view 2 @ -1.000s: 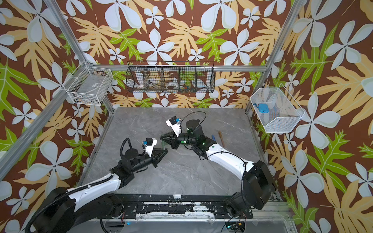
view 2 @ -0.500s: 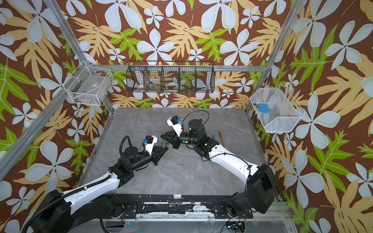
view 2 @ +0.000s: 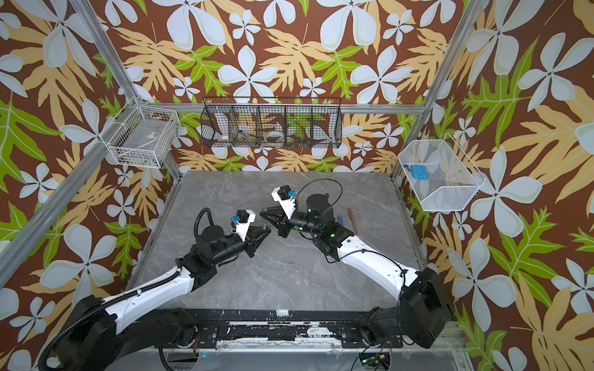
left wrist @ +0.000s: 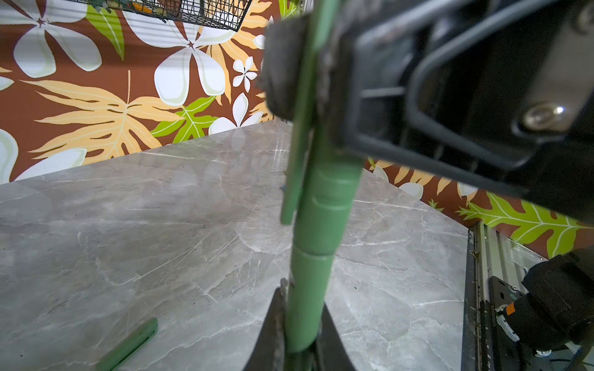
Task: Insert the pens into the pen caps
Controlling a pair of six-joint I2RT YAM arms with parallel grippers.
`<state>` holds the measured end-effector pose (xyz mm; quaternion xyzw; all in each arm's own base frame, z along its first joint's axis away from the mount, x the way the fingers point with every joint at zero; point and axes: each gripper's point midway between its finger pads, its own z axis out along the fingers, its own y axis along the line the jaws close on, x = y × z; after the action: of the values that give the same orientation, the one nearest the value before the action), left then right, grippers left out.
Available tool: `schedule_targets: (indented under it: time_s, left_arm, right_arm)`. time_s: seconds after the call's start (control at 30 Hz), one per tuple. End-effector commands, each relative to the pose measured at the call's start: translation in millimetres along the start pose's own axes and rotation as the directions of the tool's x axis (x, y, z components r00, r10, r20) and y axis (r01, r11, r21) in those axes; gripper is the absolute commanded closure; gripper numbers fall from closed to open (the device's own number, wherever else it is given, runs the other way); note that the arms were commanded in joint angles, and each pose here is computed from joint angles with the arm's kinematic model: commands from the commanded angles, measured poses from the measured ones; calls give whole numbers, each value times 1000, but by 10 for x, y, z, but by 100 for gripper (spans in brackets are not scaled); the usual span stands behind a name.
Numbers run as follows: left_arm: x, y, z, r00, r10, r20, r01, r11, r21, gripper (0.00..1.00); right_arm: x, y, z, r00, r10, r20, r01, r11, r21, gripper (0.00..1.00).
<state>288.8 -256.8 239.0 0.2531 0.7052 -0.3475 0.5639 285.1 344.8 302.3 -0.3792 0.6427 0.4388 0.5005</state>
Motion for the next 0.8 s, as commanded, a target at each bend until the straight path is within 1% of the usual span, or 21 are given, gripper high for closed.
schedule_targets:
  time_s: [0.0,0.13,0.23,0.3,0.33,0.4,0.5,0.57,0.67,0.73,0.77]
  left_arm:
    - [-1549,113,-478,809,36,587,28,995,-99,100]
    - [-1670,137,-596,773,41,634,32,994,-104,100]
    - [-1758,141,-717,738,12,674,45,997,-67,100]
    - [-1789,100,-743,728,-11,685,43,999,-29,100]
    - [-1788,77,-728,731,-23,682,41,999,-9,100]
    - [-1748,24,-666,746,-50,664,33,999,38,100]
    - [-1551,-25,-510,793,-103,600,46,993,110,100]
    - [-1316,-29,-381,838,-134,530,71,988,137,100]
    - [-870,-23,-193,903,-157,400,118,986,120,100]
    - [-596,-44,-133,931,-163,327,136,985,104,100]
    - [-471,-41,-133,938,-179,298,154,982,104,100]
  right_arm:
    - [872,292,-106,928,196,-318,-240,965,-104,100]
    - [995,307,-118,914,216,-343,-265,959,-105,100]
    - [1071,298,-142,909,227,-351,-274,957,-91,100]
    - [1070,283,-147,912,231,-340,-272,959,-79,100]
    - [1047,276,-145,915,229,-331,-268,961,-76,100]
    - [960,264,-140,927,221,-304,-253,965,-73,95]
    - [783,246,-141,948,193,-255,-216,974,-66,81]
    - [676,235,-161,958,170,-231,-188,981,-55,73]
    - [488,184,-220,974,139,-178,-144,989,-15,64]
    - [345,169,-292,984,117,-131,-118,993,6,59]
    - [261,164,-343,989,103,-103,-101,995,20,57]
